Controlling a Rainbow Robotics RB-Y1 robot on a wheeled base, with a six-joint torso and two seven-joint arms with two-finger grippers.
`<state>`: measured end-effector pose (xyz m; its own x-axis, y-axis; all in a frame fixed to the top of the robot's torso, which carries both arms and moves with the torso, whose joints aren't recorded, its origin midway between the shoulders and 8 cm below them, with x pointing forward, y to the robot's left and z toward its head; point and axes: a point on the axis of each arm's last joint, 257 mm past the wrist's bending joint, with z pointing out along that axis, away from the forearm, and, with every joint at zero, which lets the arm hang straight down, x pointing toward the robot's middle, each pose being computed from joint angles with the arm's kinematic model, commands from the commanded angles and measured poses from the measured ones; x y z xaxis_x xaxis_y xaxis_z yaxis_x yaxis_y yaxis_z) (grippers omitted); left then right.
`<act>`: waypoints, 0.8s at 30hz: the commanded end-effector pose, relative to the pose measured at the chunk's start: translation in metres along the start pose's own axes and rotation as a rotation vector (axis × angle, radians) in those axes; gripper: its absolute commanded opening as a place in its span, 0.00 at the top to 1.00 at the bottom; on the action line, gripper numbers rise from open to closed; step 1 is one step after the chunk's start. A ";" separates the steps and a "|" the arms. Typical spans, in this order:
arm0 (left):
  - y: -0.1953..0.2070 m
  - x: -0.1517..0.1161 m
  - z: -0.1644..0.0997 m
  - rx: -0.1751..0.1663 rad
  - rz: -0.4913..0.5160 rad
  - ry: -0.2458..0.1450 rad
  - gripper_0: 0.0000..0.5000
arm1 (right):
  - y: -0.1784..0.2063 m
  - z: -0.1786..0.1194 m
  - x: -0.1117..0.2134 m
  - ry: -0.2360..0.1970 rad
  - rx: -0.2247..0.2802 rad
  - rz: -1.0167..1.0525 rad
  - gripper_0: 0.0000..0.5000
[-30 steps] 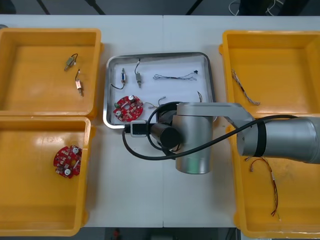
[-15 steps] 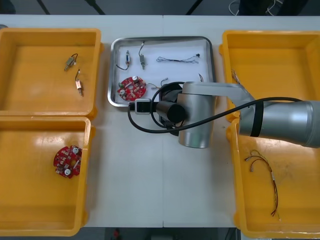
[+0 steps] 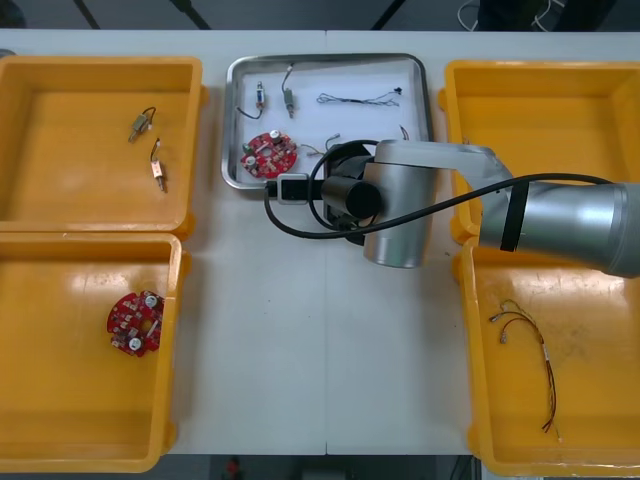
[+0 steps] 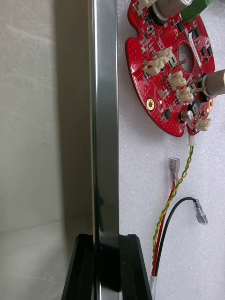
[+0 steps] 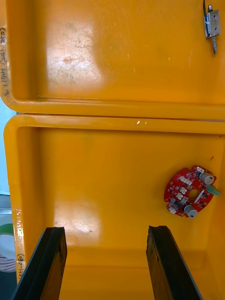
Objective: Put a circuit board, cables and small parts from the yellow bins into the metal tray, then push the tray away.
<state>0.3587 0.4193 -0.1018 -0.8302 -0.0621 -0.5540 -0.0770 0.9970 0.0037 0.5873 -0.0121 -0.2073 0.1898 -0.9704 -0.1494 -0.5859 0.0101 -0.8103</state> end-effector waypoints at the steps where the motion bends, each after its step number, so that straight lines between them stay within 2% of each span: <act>1: -0.004 0.007 0.003 -0.004 0.013 0.007 0.00 | -0.027 -0.002 -0.016 -0.016 0.045 -0.048 1.00; 11: -0.004 0.007 0.003 -0.004 0.013 0.007 0.00 | -0.039 0.012 -0.024 -0.038 0.064 -0.026 1.00; 20: -0.004 0.007 0.003 -0.004 0.013 0.007 0.00 | -0.042 0.011 -0.031 -0.049 0.070 -0.032 1.00; 21: -0.004 0.007 0.003 -0.004 0.013 0.007 0.00 | -0.041 0.011 -0.032 -0.050 0.070 -0.036 0.95; 22: -0.004 0.007 0.003 -0.004 0.013 0.007 0.00 | -0.041 0.011 -0.033 -0.053 0.070 -0.038 0.84; 23: -0.004 0.007 0.003 -0.004 0.013 0.007 0.00 | -0.042 0.011 -0.033 -0.052 0.070 -0.038 0.77; 24: -0.004 0.007 0.003 -0.004 0.013 0.007 0.00 | -0.040 0.011 -0.034 -0.054 0.068 -0.041 0.59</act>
<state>0.3587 0.4193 -0.1018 -0.8302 -0.0620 -0.5540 -0.0770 0.9970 0.0038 0.6148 -0.0016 -0.1945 0.1931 -0.9667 -0.1677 -0.5546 0.0335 -0.8315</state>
